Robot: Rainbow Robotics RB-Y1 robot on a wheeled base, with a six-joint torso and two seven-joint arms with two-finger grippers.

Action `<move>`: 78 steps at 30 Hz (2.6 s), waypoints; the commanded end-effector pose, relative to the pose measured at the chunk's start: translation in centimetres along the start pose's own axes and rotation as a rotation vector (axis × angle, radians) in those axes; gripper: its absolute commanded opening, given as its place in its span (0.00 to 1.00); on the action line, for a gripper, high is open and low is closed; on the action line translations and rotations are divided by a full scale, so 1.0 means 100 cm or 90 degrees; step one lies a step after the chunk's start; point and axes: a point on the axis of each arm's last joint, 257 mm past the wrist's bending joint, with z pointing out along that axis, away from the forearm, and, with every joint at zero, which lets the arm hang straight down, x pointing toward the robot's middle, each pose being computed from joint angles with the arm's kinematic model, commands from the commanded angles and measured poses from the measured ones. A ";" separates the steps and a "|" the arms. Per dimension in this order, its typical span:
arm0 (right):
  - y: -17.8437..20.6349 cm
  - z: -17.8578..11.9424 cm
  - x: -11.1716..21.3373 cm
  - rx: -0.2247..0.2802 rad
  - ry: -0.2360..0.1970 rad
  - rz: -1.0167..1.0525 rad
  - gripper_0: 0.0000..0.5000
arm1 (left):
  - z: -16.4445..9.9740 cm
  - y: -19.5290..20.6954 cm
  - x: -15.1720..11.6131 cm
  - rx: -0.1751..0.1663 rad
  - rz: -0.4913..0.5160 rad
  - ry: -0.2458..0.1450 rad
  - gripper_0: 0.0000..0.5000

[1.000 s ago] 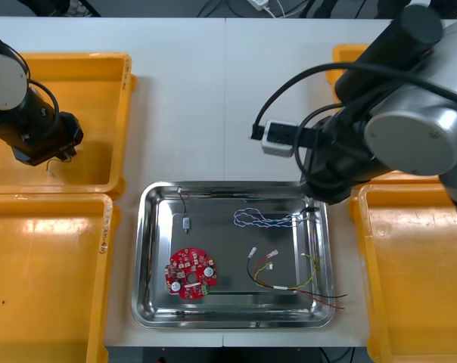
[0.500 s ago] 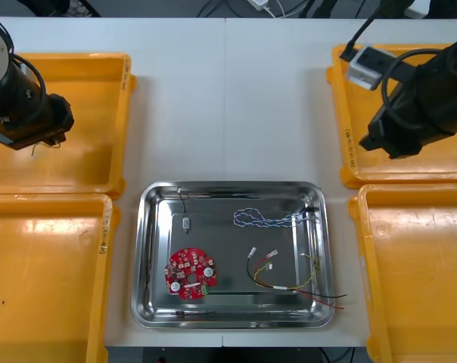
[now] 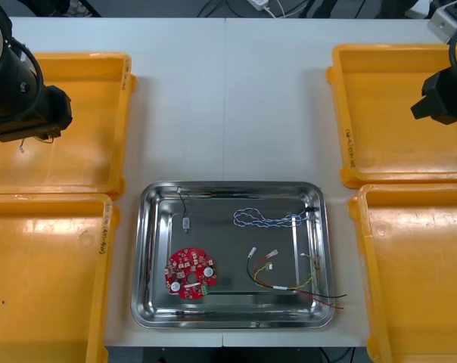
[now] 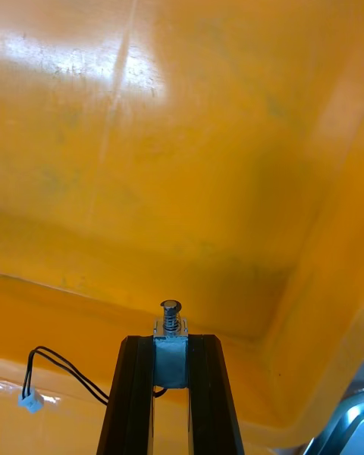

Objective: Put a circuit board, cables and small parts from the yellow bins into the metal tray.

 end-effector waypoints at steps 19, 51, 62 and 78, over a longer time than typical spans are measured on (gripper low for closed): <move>-0.073 -0.001 0.080 0.077 0.064 0.267 1.00 | -0.044 -0.138 0.041 0.105 0.040 -0.015 0.00; -0.071 -0.009 0.089 0.055 0.061 0.312 1.00 | 0.006 -0.271 0.147 0.180 0.134 0.074 0.00; -0.073 -0.010 0.087 0.057 0.057 0.327 1.00 | 0.032 -0.269 0.181 0.162 0.158 0.108 0.00; -0.073 -0.009 0.084 0.055 0.049 0.344 1.00 | 0.062 -0.246 0.202 0.129 0.168 0.125 0.00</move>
